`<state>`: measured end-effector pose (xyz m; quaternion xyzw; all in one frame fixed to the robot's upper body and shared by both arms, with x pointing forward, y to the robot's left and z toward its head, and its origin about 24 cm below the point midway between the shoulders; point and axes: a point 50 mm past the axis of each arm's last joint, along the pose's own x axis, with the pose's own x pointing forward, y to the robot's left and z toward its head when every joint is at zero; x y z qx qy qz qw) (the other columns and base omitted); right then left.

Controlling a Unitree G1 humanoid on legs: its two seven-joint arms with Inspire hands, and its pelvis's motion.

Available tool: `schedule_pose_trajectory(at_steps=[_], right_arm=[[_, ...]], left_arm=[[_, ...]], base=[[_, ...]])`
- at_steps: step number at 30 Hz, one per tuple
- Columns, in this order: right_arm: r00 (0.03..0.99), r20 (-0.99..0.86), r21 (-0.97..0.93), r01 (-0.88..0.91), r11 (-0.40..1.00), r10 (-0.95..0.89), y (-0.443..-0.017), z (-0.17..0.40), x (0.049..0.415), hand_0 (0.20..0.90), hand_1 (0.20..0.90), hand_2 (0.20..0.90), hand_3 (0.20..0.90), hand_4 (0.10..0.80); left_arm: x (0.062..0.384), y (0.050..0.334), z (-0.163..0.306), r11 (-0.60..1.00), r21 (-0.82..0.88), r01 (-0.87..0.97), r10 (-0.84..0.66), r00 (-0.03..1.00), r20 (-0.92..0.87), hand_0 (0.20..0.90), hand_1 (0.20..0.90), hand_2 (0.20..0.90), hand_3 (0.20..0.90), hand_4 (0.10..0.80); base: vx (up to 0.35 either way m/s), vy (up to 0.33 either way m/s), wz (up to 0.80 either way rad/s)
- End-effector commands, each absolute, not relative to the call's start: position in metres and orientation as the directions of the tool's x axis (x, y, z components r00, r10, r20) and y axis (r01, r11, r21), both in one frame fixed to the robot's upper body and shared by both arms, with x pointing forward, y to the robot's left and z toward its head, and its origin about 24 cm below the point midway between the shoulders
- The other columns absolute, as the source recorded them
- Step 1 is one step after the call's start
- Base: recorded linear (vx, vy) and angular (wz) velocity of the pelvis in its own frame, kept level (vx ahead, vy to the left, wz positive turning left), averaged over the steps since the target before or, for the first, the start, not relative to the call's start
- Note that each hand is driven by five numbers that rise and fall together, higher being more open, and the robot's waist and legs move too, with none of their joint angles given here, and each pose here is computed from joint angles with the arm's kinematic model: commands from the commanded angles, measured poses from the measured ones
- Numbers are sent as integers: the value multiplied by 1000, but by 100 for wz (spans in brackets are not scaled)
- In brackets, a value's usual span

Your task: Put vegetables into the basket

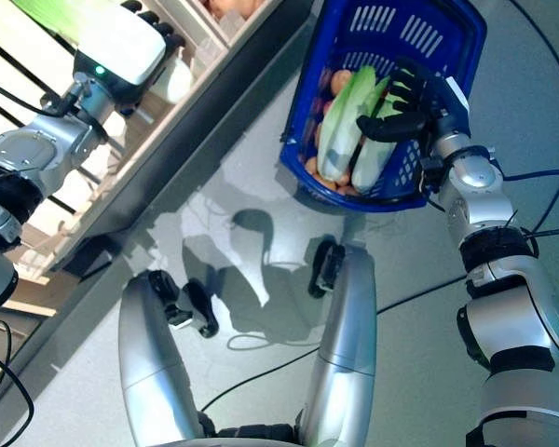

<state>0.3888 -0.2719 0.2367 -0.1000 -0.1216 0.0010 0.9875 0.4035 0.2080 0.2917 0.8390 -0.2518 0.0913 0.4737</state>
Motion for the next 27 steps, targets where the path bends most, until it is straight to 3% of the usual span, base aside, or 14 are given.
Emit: schedule_pose_trajectory(at_steps=[1, 2, 4, 19, 27], right_arm=[[921, 388, -98, 4, 995, 35, -273, 263, 381, 900, 900, 900, 900, 800], [921, 388, -91, -1, 996, 36, -272, 262, 381, 900, 900, 900, 900, 800], [921, 388, -91, 0, 996, 35, -270, 259, 381, 900, 900, 900, 900, 800], [925, 377, -43, -35, 998, 48, -265, 246, 381, 900, 900, 900, 900, 800], [938, 334, -8, -94, 996, 91, -253, 221, 382, 900, 900, 900, 900, 800]], left_arm=[[404, 229, 301, -439, 771, -462, -224, 887, 404, 900, 900, 900, 900, 800], [404, 228, 299, -437, 776, -455, -223, 891, 396, 900, 900, 900, 900, 800], [405, 229, 293, -433, 792, -429, -216, 903, 371, 300, 300, 300, 300, 400], [403, 247, 275, -364, 839, -405, -165, 914, 370, 300, 300, 300, 300, 400], [396, 254, 264, -224, 852, -473, -186, 879, 439, 300, 300, 300, 300, 400]], base=[[8, 12, -6], [5, 5, -10], [15, -5, -8], [46, -21, 0], [55, -35, 2]])
